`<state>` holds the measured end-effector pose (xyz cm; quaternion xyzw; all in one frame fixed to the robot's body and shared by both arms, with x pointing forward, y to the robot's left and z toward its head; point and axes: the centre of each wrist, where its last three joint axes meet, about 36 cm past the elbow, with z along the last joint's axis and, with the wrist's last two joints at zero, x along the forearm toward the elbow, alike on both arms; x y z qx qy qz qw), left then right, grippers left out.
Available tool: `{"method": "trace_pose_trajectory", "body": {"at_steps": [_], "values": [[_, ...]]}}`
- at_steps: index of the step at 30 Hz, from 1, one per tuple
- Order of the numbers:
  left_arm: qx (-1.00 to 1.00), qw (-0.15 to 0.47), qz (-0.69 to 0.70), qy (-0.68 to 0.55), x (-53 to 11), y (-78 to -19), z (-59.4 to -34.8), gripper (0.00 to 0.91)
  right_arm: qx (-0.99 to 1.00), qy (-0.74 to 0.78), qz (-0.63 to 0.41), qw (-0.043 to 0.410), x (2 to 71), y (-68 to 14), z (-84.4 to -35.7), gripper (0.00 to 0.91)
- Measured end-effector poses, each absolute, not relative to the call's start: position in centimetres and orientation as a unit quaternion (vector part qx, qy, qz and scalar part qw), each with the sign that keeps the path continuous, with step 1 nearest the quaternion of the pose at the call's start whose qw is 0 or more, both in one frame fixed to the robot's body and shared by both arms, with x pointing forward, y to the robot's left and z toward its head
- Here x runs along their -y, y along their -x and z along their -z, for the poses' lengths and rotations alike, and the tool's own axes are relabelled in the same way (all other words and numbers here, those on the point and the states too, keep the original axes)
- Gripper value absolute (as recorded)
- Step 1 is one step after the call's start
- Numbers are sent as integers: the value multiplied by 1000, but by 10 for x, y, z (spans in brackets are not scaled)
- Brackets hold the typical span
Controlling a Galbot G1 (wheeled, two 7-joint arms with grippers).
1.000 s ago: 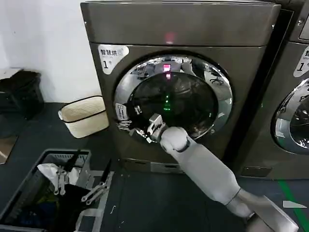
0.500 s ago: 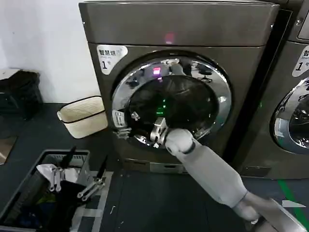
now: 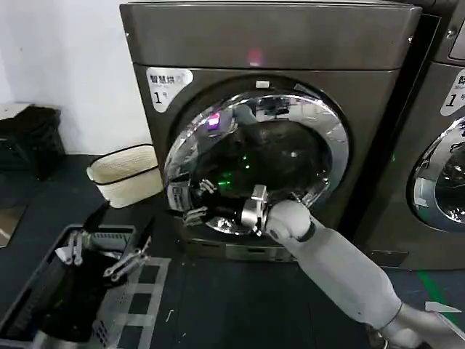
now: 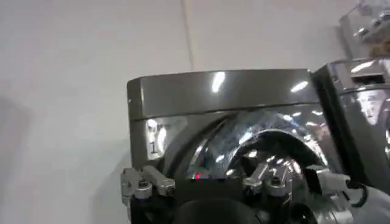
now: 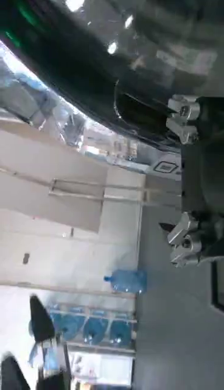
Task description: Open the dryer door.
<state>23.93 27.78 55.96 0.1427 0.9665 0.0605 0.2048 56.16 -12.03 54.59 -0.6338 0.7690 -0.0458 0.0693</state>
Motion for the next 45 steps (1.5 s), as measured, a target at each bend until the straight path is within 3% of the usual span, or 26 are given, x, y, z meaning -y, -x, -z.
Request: {"method": "trace_pose_trajectory", "body": {"at_steps": [25, 45], "values": [[-967, 159, -90, -178, -346, -314, -527, 907, -655, 750, 49, 79, 184, -504, -553, 907], [-897, 133, -126, -402, -318, -353, -548, 907, -669, 733, 56, 110, 255, -467, -560, 907]]}}
